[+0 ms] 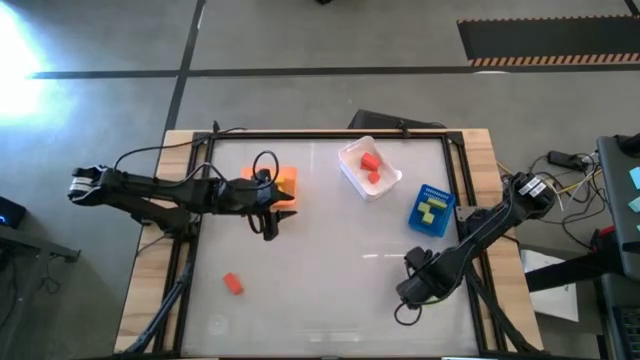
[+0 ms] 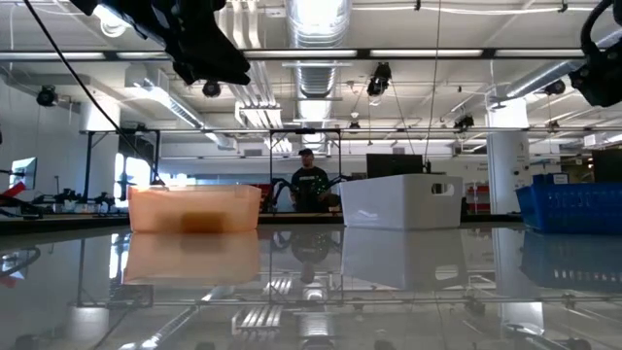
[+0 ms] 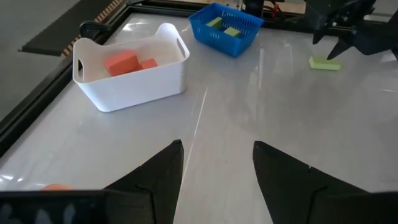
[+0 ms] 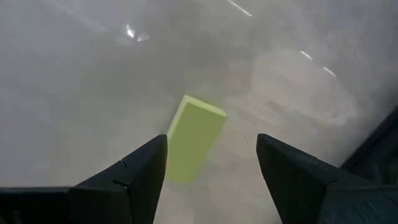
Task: Sort & place blocks by color
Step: Put the green block into the blue bin
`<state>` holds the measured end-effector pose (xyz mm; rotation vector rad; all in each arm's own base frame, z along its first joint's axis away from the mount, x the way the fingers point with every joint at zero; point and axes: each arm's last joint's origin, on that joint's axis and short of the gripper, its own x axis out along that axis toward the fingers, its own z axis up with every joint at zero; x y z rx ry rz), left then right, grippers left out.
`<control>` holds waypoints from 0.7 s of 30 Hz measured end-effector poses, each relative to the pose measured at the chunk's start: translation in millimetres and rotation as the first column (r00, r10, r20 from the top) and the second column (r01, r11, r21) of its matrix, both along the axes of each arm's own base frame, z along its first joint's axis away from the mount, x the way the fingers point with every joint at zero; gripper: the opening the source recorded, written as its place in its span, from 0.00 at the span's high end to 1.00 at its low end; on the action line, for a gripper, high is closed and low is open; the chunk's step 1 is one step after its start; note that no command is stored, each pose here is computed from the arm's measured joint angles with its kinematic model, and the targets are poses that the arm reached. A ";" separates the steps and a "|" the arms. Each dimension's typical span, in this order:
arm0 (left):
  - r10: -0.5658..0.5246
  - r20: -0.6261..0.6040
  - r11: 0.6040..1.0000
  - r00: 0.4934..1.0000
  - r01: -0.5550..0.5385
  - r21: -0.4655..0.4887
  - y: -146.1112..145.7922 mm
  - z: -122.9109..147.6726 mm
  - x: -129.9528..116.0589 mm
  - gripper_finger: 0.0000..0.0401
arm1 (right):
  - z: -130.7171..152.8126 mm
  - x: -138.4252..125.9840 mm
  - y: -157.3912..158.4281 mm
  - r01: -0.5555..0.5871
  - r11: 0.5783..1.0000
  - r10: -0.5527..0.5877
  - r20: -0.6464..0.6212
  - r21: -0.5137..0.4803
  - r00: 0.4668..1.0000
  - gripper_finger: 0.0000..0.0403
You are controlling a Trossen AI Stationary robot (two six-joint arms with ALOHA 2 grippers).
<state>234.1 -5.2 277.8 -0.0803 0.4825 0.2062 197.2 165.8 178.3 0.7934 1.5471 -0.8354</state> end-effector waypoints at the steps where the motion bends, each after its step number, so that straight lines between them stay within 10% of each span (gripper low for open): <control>1: 0.000 -0.001 1.000 1.000 0.000 0.000 0.0 0.0 0.0 0.56 | -1.4 0.1 1.1 0.002 1.000 -0.002 0.010 0.008 1.000 0.41; 21: 0.000 -0.009 1.000 1.000 0.000 0.002 0.0 -1.8 -0.3 0.56 | -33.9 -9.1 -4.5 0.035 0.998 -0.037 0.034 0.055 0.999 0.53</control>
